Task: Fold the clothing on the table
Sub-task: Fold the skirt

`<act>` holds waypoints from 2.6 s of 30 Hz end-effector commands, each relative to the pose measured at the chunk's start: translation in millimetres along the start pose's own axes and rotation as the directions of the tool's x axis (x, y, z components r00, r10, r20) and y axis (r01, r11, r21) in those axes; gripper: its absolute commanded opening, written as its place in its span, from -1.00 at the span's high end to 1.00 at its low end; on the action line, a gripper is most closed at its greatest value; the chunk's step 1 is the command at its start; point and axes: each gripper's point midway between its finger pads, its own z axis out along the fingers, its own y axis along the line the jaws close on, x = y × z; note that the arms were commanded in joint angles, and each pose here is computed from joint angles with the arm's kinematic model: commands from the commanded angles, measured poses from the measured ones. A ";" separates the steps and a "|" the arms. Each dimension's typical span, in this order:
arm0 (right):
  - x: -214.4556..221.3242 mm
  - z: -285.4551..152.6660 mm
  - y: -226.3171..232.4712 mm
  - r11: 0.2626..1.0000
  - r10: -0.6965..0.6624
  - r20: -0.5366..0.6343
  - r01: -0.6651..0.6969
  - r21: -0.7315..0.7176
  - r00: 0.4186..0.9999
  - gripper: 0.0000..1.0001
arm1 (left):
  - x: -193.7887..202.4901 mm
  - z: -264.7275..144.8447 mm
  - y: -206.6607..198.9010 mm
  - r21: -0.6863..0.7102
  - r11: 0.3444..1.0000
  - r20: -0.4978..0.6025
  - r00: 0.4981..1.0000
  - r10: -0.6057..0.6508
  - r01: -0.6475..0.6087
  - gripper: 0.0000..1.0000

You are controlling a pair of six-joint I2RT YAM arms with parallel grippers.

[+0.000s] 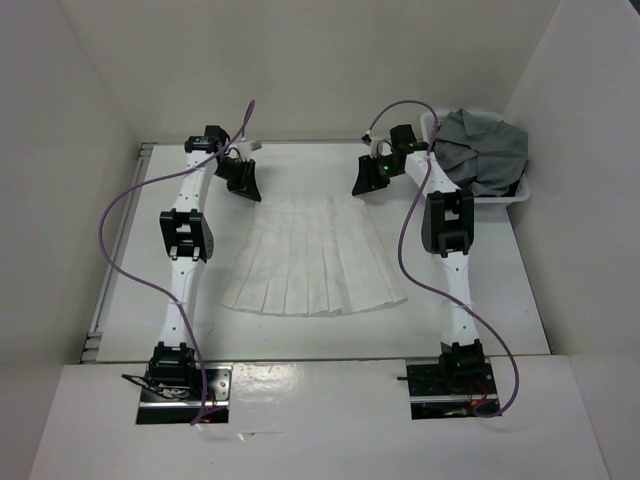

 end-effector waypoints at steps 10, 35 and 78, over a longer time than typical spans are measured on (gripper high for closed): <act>33.7 11.9 -12.4 0.996 0.059 -0.112 -0.051 0.075 0.992 0.62 | 10.4 12.2 6.2 -0.006 1.000 -0.033 0.999 -0.006 0.006 1.00; -85.3 -86.0 25.2 0.957 -0.136 0.117 0.100 0.273 0.984 1.00 | -76.5 -115.9 -68.1 -0.151 0.968 0.221 0.947 0.232 -0.202 1.00; -118.5 -136.2 160.6 0.912 -0.193 0.125 0.131 0.389 0.973 1.00 | -60.0 -186.3 -101.7 -0.387 0.918 0.366 0.928 0.063 0.090 1.00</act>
